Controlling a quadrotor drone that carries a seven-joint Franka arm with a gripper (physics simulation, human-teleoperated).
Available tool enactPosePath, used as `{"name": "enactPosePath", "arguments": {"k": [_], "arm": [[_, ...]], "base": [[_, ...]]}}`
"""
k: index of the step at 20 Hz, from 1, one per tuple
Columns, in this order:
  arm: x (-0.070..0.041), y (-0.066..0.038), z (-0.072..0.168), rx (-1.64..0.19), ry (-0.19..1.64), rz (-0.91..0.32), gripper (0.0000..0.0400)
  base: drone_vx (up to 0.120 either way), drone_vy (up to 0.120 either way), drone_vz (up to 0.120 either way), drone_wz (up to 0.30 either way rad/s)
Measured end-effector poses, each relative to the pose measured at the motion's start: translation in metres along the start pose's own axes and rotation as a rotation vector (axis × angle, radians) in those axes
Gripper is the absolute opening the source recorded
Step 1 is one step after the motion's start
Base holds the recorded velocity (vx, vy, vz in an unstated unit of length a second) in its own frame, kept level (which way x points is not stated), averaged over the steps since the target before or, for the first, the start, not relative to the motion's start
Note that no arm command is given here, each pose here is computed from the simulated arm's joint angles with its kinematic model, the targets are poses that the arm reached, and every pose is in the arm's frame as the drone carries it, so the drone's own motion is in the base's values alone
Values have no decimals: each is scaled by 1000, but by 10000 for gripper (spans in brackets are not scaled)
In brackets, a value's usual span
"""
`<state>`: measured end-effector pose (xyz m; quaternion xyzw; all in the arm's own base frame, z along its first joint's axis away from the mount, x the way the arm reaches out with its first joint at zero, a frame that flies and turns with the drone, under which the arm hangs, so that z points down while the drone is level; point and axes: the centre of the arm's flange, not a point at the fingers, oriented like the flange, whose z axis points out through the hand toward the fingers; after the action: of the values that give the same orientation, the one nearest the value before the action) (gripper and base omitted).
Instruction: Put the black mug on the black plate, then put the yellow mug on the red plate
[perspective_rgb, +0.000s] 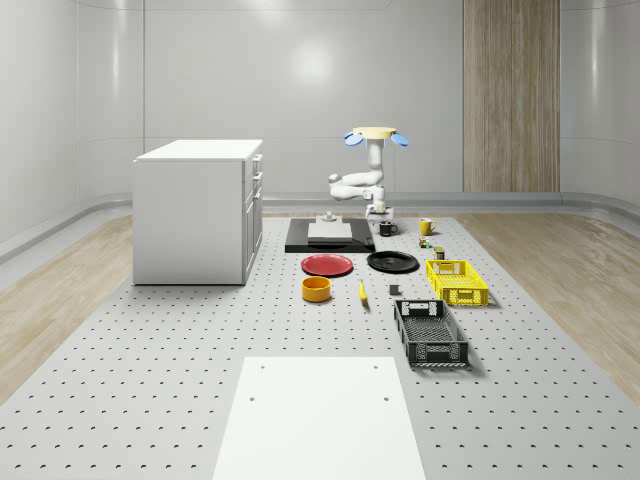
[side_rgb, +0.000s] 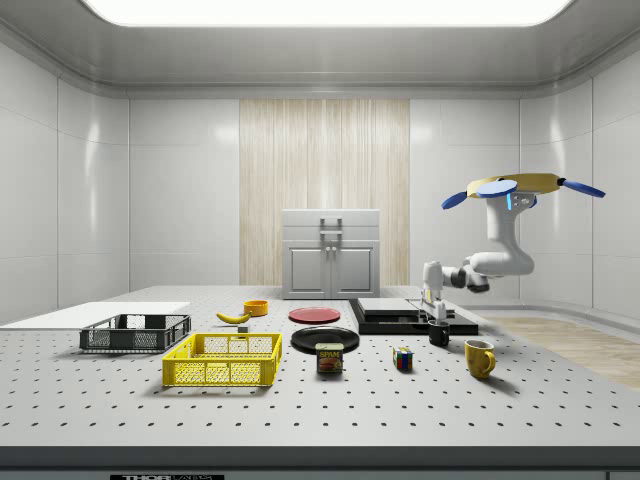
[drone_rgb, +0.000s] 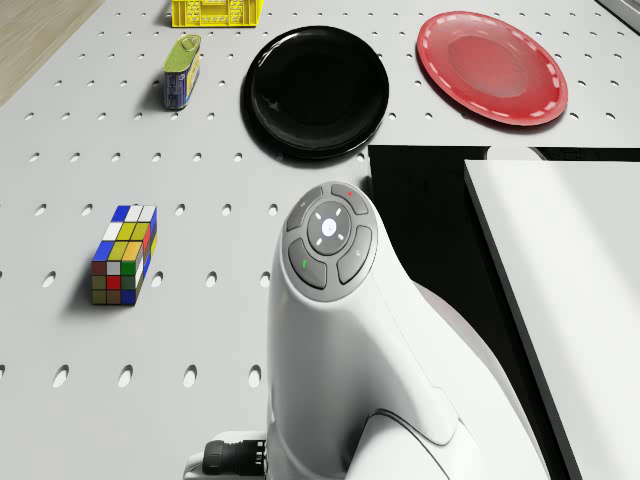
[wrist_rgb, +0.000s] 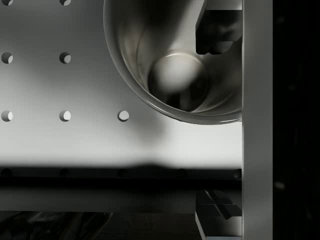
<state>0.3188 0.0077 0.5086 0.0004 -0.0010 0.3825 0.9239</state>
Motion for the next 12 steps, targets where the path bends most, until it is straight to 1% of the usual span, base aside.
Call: {"name": "enactPosePath", "arguments": {"k": [12], "arm": [[-2, -2, 2, 0, 0, 0, 400]], "base": [[0, 0, 0, 0]]}}
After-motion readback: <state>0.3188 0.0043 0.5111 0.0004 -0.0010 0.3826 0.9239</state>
